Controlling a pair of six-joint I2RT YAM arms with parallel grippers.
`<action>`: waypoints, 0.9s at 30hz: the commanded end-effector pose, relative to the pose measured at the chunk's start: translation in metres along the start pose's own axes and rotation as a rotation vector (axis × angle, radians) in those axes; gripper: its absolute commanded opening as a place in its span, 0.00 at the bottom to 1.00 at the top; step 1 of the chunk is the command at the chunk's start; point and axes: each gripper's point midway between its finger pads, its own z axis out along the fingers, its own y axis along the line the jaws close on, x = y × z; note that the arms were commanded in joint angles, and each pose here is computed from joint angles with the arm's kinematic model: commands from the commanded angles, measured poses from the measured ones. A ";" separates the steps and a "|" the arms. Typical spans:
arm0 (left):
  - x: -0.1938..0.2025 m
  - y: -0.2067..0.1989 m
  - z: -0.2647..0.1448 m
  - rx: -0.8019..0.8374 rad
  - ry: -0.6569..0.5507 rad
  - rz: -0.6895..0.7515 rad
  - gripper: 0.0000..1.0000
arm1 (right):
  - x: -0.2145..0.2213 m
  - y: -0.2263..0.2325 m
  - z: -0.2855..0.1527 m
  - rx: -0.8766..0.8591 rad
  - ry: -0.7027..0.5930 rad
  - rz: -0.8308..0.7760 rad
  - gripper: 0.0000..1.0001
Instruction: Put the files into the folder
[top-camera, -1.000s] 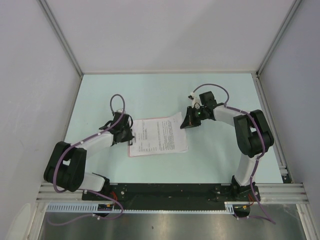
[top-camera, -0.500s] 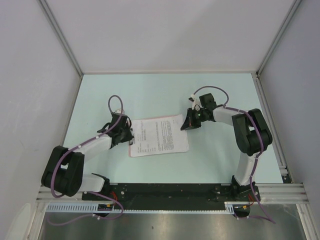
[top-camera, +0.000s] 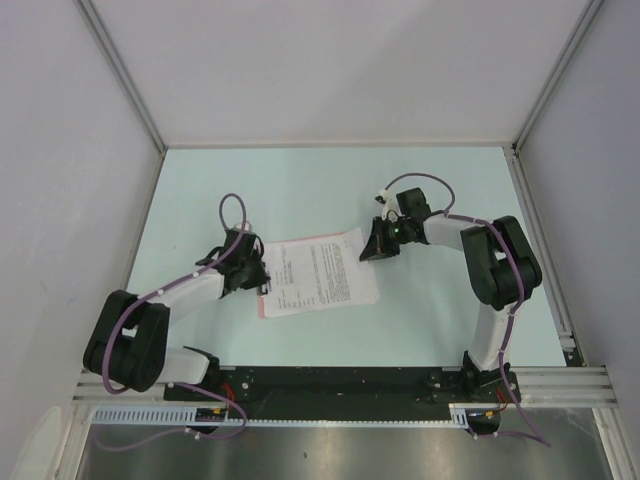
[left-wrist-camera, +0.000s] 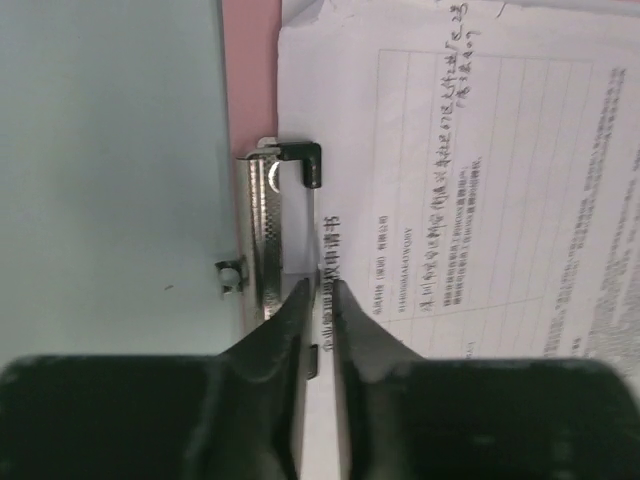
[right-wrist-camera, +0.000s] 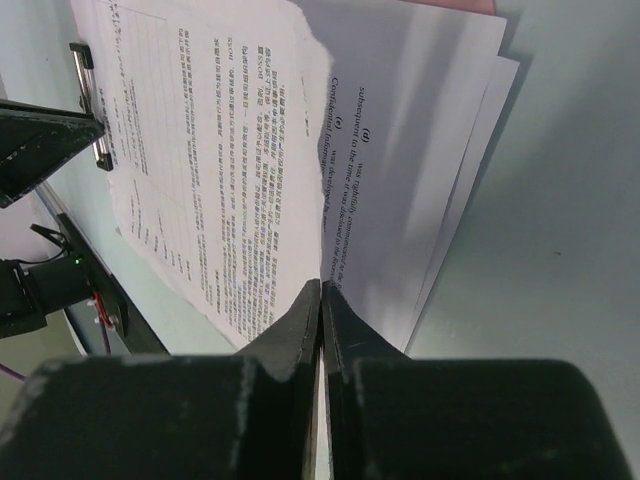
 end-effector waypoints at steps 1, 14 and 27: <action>-0.003 0.000 -0.013 -0.015 0.017 0.014 0.40 | -0.001 0.002 0.004 -0.007 -0.004 -0.025 0.12; -0.059 -0.051 -0.062 0.170 -0.068 0.169 0.70 | -0.021 -0.028 -0.048 0.345 -0.137 -0.020 0.56; -0.089 -0.110 0.043 0.221 0.133 0.109 0.56 | 0.053 0.046 -0.049 0.437 -0.179 0.044 0.65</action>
